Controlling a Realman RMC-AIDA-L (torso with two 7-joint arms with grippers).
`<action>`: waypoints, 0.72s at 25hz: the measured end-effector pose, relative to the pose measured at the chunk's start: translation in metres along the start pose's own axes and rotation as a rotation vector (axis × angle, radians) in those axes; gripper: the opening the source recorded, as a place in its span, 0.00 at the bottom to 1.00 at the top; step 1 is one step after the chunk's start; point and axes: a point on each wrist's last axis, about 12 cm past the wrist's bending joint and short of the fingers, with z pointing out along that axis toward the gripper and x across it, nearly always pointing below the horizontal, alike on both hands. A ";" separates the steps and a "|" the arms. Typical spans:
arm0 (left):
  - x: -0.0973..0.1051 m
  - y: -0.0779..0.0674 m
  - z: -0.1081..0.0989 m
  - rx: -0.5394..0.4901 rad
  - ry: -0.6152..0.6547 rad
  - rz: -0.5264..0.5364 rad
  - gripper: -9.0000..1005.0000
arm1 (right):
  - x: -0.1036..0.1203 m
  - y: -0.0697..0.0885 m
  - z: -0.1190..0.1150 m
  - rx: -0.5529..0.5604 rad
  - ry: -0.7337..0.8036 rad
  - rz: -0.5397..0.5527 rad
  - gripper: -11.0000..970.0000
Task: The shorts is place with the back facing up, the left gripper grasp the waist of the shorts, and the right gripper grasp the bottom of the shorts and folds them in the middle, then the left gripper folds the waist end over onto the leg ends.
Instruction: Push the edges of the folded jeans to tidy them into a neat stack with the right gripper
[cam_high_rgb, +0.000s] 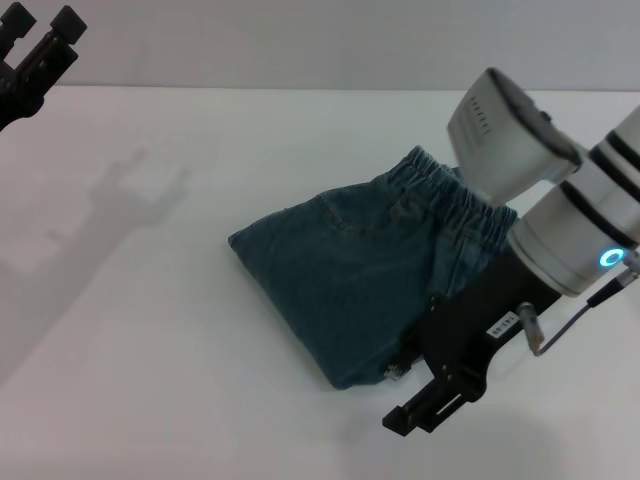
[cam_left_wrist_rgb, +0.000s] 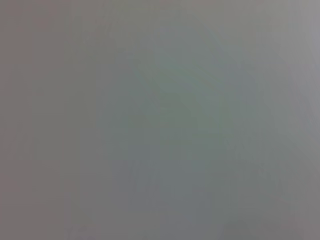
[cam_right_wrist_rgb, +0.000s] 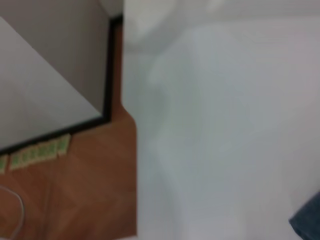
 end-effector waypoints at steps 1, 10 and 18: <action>0.000 0.000 0.000 0.000 0.000 0.000 0.80 | -0.001 -0.001 0.002 0.011 0.012 0.001 0.66; -0.001 -0.001 0.002 0.011 -0.005 0.000 0.80 | -0.009 -0.009 0.023 0.091 0.091 -0.011 0.66; -0.001 -0.001 0.002 0.016 -0.005 0.001 0.80 | -0.019 -0.013 0.038 0.132 0.131 -0.036 0.66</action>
